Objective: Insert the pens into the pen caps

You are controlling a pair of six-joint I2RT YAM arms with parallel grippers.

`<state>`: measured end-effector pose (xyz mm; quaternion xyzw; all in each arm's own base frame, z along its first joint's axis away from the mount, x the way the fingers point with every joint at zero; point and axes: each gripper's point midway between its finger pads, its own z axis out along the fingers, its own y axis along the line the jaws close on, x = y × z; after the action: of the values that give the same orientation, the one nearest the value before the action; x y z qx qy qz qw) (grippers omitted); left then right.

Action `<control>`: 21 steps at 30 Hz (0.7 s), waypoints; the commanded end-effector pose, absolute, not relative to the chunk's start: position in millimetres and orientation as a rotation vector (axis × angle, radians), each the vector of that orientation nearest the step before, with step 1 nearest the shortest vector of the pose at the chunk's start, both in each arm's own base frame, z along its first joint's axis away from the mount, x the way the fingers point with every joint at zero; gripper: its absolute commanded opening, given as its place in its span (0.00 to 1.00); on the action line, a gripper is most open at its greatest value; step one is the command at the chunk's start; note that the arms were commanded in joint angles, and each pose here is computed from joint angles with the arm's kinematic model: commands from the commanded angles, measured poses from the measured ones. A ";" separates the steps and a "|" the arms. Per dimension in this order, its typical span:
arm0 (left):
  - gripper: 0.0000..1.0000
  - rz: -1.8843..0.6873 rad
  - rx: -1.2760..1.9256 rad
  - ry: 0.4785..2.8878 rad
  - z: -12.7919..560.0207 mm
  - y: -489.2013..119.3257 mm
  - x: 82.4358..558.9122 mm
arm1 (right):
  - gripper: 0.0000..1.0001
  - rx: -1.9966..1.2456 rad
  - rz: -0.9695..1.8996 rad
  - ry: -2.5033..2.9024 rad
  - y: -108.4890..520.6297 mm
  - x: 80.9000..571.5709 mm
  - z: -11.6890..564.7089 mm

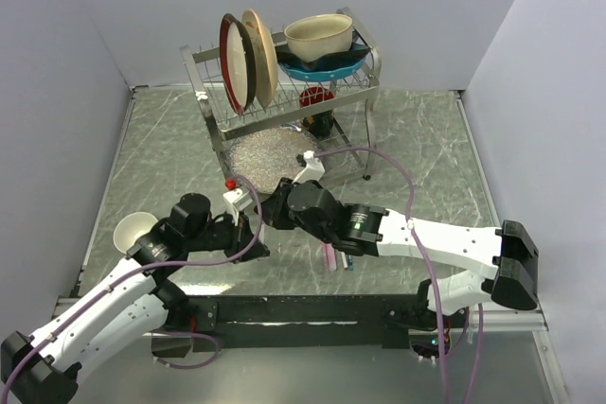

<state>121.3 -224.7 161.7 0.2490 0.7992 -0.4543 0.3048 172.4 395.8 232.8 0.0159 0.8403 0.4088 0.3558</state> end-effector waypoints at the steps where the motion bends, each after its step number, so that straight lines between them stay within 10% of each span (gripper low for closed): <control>1: 0.01 -1.101 0.556 1.598 289.9 -233.0 183.1 | 0.00 -0.484 1.234 2.525 389.6 33.9 178.5; 21: 0.01 -1.039 0.586 1.649 295.3 -231.2 189.1 | 0.00 -0.763 1.201 2.624 369.9 -9.6 140.3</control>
<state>101.3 -221.7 168.1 0.2865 0.8019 -0.4566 0.2575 150.4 390.6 236.4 -0.0598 0.8189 0.4331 0.3718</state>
